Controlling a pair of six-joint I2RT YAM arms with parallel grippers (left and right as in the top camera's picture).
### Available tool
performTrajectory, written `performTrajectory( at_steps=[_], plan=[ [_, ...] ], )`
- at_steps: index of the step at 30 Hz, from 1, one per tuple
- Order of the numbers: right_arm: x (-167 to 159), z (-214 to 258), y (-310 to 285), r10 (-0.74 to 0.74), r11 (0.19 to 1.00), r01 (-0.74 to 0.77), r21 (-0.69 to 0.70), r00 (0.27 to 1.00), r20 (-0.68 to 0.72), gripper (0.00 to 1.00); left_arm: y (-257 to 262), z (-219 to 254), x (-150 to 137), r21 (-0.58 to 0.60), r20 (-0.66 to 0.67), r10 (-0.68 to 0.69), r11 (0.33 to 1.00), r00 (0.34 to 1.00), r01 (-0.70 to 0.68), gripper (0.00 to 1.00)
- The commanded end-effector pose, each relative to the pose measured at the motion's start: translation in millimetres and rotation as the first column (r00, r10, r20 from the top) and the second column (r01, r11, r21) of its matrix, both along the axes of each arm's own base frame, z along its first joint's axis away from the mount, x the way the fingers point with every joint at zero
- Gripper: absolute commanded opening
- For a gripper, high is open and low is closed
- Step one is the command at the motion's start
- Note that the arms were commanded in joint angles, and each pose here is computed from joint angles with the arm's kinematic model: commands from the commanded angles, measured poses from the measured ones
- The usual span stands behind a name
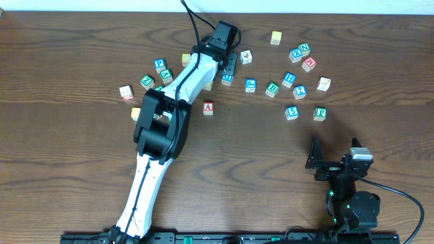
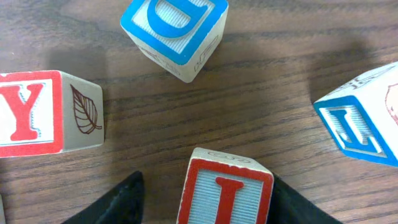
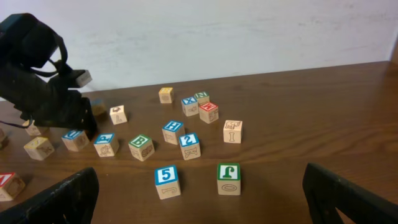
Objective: Spell out AI2
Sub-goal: 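Lower the left gripper and grasp the red I block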
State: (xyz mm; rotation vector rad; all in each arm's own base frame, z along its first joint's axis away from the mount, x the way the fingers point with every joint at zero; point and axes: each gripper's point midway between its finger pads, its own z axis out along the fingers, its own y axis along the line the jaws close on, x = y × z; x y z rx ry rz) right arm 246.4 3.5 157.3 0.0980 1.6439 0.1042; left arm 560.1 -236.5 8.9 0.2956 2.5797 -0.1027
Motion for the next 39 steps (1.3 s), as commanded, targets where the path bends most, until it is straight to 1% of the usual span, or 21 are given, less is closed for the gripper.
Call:
performTrajectory(
  at_steps=[1,6,8,9,14,21,26,35,38,39],
  plan=[
    [-0.2,-0.8,-2.6,-0.011,1.000,0.011,0.012,1.000,0.000,0.99,3.0,-0.9,4.8,0.011,0.012,0.004,1.000,1.000,-0.005,0.54],
    [-0.2,-0.8,-2.6,-0.011,1.000,0.011,0.012,1.000,0.000,0.99,2.5,2.8,6.0,0.007,0.020,0.005,1.000,1.000,-0.005,0.51],
    [-0.2,-0.8,-2.6,-0.011,1.000,0.011,0.012,1.000,0.000,0.99,2.2,6.7,6.7,0.004,0.026,0.005,1.000,1.000,-0.005,0.47],
    [-0.2,-0.8,-2.6,-0.011,1.000,0.011,0.012,1.000,0.000,0.99,2.0,10.3,7.2,0.002,0.032,0.005,1.000,0.999,-0.005,0.45],
    [-0.2,-0.8,-2.6,-0.011,1.000,0.011,0.012,1.000,0.000,0.99,1.1,26.1,9.2,-0.009,0.056,0.005,1.000,0.998,-0.005,0.44],
    [-0.2,-0.8,-2.6,-0.011,1.000,0.011,0.012,1.000,0.000,0.99,1.4,48.8,8.5,-0.019,0.078,0.007,1.000,0.997,-0.005,0.36],
    [-0.2,-0.8,-2.6,-0.011,1.000,0.011,0.012,1.000,0.000,0.99,2.3,59.8,6.5,-0.032,0.080,0.021,0.999,0.997,-0.018,0.35],
    [-0.2,-0.8,-2.6,-0.011,1.000,0.011,0.012,1.000,0.000,0.99,3.7,57.7,3.3,-0.036,0.062,0.038,0.999,0.997,-0.036,0.34],
    [-0.2,-0.8,-2.7,-0.011,1.000,0.011,0.012,1.000,0.000,0.99,2.6,55.3,5.8,-0.039,0.069,0.038,0.999,0.997,-0.035,0.36],
    [-0.2,-0.8,-2.6,-0.011,1.000,0.011,0.012,1.000,0.000,0.99,2.1,54.8,7.1,-0.041,0.073,0.039,0.999,0.997,-0.036,0.39]
  ],
)
